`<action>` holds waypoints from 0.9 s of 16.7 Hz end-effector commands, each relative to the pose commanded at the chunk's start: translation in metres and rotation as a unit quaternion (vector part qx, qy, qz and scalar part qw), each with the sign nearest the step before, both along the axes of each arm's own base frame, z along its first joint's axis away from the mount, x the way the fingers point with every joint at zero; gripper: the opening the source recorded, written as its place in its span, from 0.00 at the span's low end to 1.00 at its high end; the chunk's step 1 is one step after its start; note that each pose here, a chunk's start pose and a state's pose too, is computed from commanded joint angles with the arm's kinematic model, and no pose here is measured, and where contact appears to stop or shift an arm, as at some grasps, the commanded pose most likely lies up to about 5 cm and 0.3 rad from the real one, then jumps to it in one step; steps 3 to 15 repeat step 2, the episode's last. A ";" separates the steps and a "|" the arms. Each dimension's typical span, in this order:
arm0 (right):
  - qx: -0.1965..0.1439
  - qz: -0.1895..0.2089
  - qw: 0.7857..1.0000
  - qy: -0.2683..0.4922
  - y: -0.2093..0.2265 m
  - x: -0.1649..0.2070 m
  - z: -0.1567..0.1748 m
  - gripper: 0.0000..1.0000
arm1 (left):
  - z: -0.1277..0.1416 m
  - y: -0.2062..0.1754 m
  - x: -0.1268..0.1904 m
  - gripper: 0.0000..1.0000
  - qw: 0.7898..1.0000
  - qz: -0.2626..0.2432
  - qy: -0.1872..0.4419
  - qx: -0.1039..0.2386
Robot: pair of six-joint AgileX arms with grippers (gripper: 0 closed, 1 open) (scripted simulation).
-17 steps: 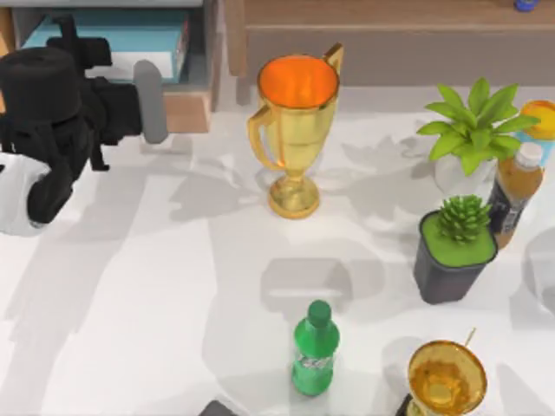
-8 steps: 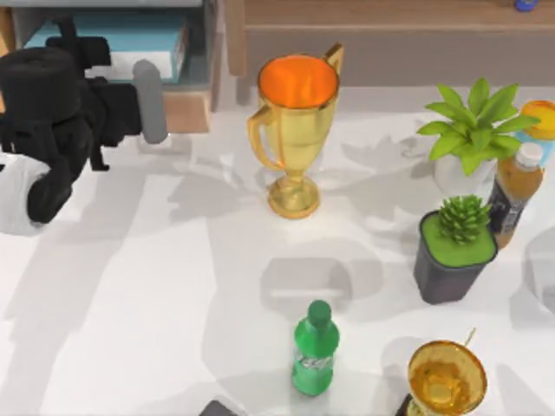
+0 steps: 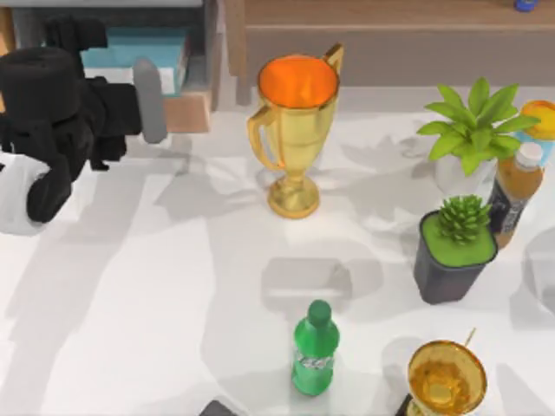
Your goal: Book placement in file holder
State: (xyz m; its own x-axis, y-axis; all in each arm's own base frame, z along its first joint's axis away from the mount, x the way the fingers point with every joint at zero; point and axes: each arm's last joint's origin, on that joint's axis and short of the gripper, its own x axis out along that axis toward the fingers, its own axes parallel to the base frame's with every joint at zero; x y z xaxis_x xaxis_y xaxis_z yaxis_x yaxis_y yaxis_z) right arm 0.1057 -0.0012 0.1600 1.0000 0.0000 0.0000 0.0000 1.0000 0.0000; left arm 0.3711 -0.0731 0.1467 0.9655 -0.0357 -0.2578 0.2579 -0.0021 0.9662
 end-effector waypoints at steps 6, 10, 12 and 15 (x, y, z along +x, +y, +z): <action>0.000 0.000 1.000 0.000 0.000 0.000 0.000 1.00 | 0.000 0.000 0.000 1.00 1.000 0.000 0.000 0.000; 0.000 0.000 1.000 0.000 0.000 0.000 0.000 1.00 | 0.000 0.000 0.000 1.00 1.000 0.000 0.000 0.000; 0.000 0.000 1.000 0.000 0.000 0.000 0.000 1.00 | 0.000 0.000 0.000 1.00 1.000 0.000 0.000 0.000; 0.000 0.000 1.000 0.000 0.000 0.000 0.000 1.00 | 0.000 0.000 0.000 1.00 1.000 0.000 0.000 0.000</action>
